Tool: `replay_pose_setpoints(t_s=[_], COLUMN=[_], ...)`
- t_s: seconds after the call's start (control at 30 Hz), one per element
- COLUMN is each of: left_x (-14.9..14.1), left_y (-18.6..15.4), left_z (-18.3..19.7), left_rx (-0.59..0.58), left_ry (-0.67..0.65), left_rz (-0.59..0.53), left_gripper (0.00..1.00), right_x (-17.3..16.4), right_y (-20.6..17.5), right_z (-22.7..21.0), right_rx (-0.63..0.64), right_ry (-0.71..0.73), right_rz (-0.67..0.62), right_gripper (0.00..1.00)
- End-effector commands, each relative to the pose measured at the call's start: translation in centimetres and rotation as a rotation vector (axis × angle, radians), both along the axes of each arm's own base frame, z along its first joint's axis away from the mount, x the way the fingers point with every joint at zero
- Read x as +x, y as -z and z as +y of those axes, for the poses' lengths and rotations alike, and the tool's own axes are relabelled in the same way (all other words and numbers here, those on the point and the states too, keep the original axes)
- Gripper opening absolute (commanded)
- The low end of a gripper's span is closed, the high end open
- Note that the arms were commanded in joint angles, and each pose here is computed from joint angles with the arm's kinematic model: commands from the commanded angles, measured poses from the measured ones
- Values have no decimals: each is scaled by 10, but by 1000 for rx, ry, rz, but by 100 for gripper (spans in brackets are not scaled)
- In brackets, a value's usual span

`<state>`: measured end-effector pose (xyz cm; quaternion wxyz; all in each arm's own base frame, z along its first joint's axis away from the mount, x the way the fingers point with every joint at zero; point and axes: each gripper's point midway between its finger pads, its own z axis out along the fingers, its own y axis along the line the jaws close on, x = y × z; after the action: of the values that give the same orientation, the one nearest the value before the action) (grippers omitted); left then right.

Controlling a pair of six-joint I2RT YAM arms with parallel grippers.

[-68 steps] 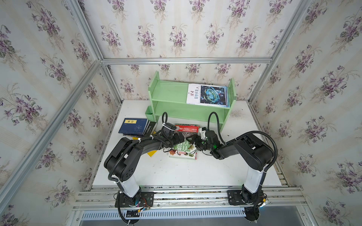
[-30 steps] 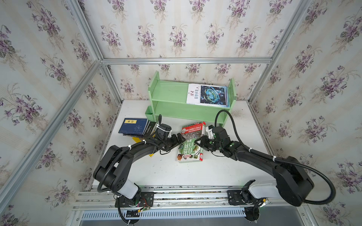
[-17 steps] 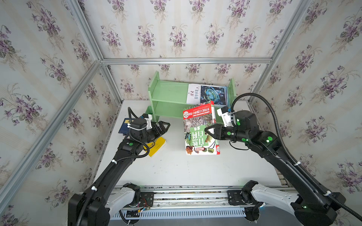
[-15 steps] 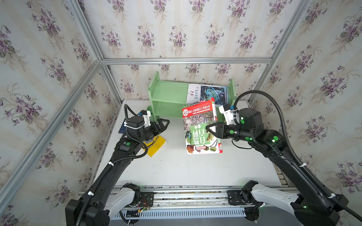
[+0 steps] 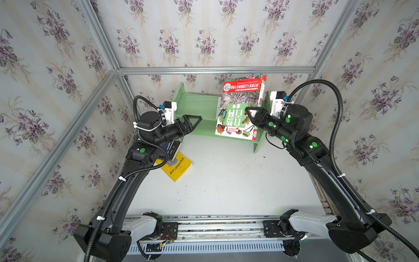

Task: Stacking books/files
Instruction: Pass the book.

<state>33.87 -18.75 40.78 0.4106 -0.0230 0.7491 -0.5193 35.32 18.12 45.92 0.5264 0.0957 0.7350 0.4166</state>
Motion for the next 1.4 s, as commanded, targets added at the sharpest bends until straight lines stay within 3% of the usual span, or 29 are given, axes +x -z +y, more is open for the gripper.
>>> replay_pose_setpoints(t_s=[0.0,0.17,0.4,0.8,1.0,1.37], left_x=[-2,11,36,66,77,85], left_y=[-21,-26,-38,-57,-50,-52], left_z=[-13,-42,-72,-119,-131,-133], left_rx=[-117,-172,-216,-330,-374,-405], left_ry=[76,186,258,396,404,382], left_rz=[-6,11,51,138,209,227], left_gripper=[99,99,99,98,93,90], right_x=[13,33,47,63,67,76], right_y=[-67,-62,-71,-94,-107,-108], right_z=[-27,-43,-45,-26,-19,-10], right_rx=[242,402,515,622,665,685], right_ry=[157,273,299,270,276,265], right_rz=[-195,-229,-283,-375,-425,-430], right_gripper=[0,0,0,0,0,0])
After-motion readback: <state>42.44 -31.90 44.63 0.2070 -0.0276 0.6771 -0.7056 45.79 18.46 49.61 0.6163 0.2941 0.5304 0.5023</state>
